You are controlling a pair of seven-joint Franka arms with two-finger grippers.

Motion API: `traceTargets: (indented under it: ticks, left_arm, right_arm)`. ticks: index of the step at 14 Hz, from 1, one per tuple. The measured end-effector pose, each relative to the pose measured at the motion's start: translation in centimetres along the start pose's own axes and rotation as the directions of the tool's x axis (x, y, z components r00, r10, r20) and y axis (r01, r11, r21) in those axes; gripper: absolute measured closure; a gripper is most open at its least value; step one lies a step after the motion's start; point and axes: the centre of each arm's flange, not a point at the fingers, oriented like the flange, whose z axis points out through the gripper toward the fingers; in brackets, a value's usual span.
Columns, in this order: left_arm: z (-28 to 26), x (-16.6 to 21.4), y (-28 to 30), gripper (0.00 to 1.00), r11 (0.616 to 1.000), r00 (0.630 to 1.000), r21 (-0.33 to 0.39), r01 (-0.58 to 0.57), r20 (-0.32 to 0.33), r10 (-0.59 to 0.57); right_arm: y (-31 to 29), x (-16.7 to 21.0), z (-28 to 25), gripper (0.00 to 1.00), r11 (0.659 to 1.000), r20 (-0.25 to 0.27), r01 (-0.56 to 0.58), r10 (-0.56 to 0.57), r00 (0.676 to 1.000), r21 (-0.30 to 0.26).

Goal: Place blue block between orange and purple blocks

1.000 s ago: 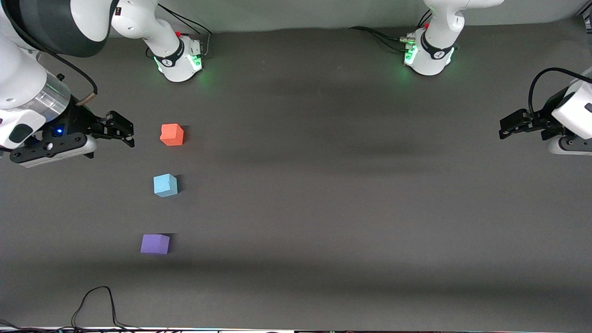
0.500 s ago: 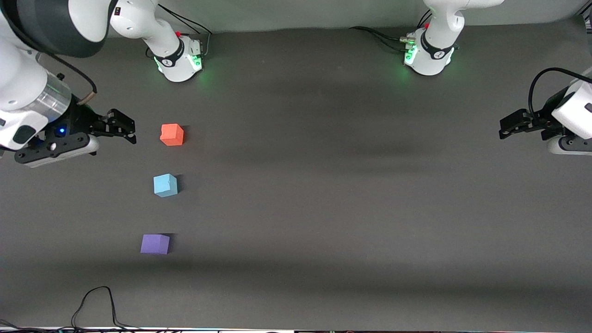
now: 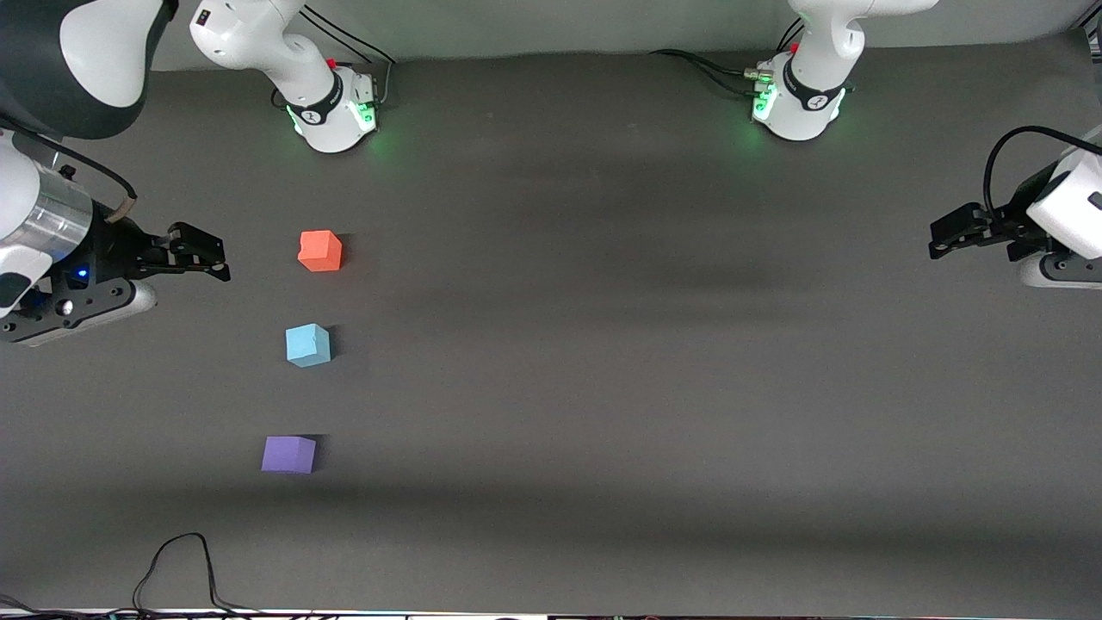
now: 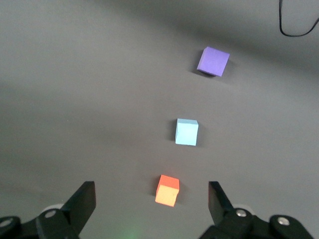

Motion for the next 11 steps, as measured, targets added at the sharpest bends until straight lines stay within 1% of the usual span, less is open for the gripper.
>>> traceTargets:
  ticks: [3,5,7,9,11]
  left_arm:
    - [0.0,0.0,0.0,0.0,1.0,1.0,0.0,0.0,0.0,0.0]
    - [0.0,0.0,0.0,0.0,1.0,1.0,0.0,0.0,0.0,0.0]
    - [0.0,0.0,0.0,0.0,1.0,1.0,0.0,0.0,0.0,0.0]
    - [0.0,0.0,0.0,0.0,1.0,1.0,0.0,0.0,0.0,0.0]
    - [0.0,0.0,0.0,0.0,1.0,1.0,0.0,0.0,0.0,0.0]
  right_arm:
    - [-0.4,-1.0,-1.5,0.0,1.0,0.001,0.003,-0.003,1.0,0.006]
    - [-0.1,-2.2,-2.9,0.0,0.999,-0.026,0.021,-0.02,0.999,0.03]
    - [1.4,-3.5,-2.9,0.0,0.998,-0.059,0.025,-0.021,0.998,0.058]
    - [2.7,-4.9,-2.3,0.0,0.999,-0.058,0.018,-0.016,0.998,0.027]
    - [3.5,-5.8,-1.8,0.0,1.0,-0.05,0.007,-0.006,0.999,0.014]
